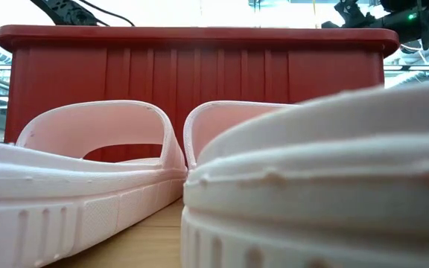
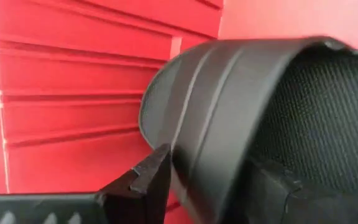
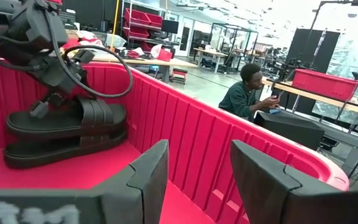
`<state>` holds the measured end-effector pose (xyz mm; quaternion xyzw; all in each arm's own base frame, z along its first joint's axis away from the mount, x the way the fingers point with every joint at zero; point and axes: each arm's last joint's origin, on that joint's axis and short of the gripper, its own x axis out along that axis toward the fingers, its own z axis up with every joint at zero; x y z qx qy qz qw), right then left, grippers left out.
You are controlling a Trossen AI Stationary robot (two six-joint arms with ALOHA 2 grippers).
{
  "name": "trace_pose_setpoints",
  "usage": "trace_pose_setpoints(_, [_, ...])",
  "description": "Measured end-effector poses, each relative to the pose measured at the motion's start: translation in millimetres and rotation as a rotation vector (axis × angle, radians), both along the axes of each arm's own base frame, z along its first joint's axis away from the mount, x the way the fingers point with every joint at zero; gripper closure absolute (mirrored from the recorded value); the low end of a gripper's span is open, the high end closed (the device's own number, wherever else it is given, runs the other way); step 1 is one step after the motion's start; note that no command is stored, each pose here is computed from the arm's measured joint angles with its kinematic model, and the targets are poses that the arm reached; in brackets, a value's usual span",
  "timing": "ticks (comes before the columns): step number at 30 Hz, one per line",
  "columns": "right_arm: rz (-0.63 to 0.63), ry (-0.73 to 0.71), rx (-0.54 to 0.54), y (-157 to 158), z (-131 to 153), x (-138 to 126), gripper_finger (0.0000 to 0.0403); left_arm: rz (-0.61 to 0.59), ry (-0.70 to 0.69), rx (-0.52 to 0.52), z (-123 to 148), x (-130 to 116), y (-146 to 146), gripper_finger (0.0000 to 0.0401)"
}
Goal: Pick and place slides into bin
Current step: Put the black slipper into the black slipper
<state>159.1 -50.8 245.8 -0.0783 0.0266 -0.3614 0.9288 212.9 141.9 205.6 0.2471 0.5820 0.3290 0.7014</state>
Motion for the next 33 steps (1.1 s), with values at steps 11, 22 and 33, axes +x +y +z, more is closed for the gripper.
trace_pose_setpoints(11, [0.000,0.001,0.000,0.0,-0.1,0.0,0.0238,0.085,0.038,0.017,-2.0,-6.2,-0.7,0.0228])
trace_pose_setpoints(22, [0.000,0.002,0.000,0.1,-0.2,0.0,0.0238,0.185,0.017,0.084,-0.5,-8.2,0.3,0.0229])
trace_pose_setpoints(33, [0.000,0.022,0.005,0.0,-2.1,0.1,0.0238,0.247,0.005,0.120,0.1,-9.9,-0.3,0.0229])
